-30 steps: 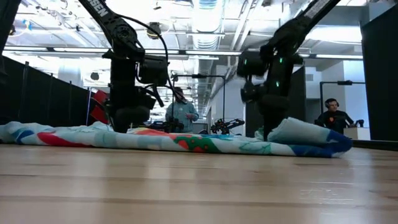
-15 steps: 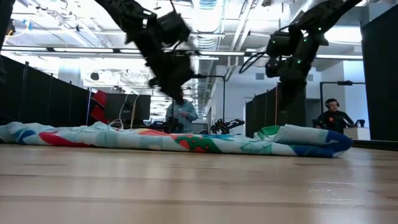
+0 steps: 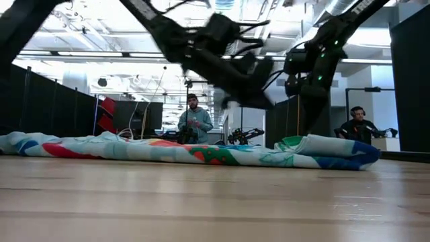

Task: Roll towel
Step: Roll the multicolor dinosaur print towel

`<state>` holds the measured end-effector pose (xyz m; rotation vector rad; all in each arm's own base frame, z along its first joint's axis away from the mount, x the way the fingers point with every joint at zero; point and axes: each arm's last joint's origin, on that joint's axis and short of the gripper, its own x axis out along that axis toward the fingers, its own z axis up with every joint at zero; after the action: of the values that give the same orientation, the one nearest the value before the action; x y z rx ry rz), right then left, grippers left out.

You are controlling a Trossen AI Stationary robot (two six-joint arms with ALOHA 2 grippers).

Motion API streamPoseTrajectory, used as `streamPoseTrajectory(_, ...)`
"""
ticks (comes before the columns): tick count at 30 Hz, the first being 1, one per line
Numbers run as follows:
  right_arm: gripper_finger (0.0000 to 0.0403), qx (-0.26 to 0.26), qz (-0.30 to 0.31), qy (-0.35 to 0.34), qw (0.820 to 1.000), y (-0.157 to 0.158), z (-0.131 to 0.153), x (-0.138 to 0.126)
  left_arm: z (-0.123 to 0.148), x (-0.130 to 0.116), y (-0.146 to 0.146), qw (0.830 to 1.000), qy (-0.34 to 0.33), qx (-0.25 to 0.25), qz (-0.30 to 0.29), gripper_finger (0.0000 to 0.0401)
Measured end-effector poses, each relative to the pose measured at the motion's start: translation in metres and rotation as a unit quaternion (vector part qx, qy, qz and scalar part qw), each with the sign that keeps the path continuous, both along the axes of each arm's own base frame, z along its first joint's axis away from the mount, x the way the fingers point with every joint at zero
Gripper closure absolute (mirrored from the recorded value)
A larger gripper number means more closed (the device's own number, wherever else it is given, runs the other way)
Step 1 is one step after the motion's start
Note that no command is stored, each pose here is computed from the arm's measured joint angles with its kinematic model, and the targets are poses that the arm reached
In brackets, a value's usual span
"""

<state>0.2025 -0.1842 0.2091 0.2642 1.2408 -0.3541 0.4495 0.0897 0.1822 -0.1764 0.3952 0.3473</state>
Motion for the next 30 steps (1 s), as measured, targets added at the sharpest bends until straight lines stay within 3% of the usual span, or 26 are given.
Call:
streamPoseTrajectory(4,0.0403,0.022,-0.009,0.018,1.000,0.015,0.016,-0.019,-0.002,0.040,0.005,0.999,0.021,0.005,-0.046,0.0401)
streamPoseTrajectory(8,0.0403,0.058,-0.016,0.060,0.996,0.027,0.007,-0.034,-0.016,0.062,0.015,0.994,0.060,0.013,-0.090,0.0401)
streamPoseTrajectory(9,0.0403,0.051,-0.024,0.047,0.997,0.030,0.003,-0.038,-0.029,0.064,0.019,0.988,0.124,0.009,-0.097,0.0401)
streamPoseTrajectory(11,0.0402,0.073,-0.018,0.071,0.995,0.047,-0.005,-0.050,-0.025,0.074,0.023,0.984,0.138,0.033,-0.111,0.0401)
streamPoseTrajectory(15,0.0387,0.051,-0.013,0.042,0.998,0.063,-0.006,-0.058,-0.024,0.072,0.027,0.975,0.178,0.053,-0.120,0.0401)
streamPoseTrajectory(23,0.0309,-0.014,-0.024,-0.006,1.000,0.074,0.018,-0.067,-0.035,0.062,0.021,0.950,0.259,0.069,-0.162,0.0401)
streamPoseTrajectory(30,0.0264,-0.048,-0.021,-0.043,0.998,0.082,0.030,-0.077,-0.035,0.065,0.019,0.948,0.247,0.088,-0.183,0.0401)
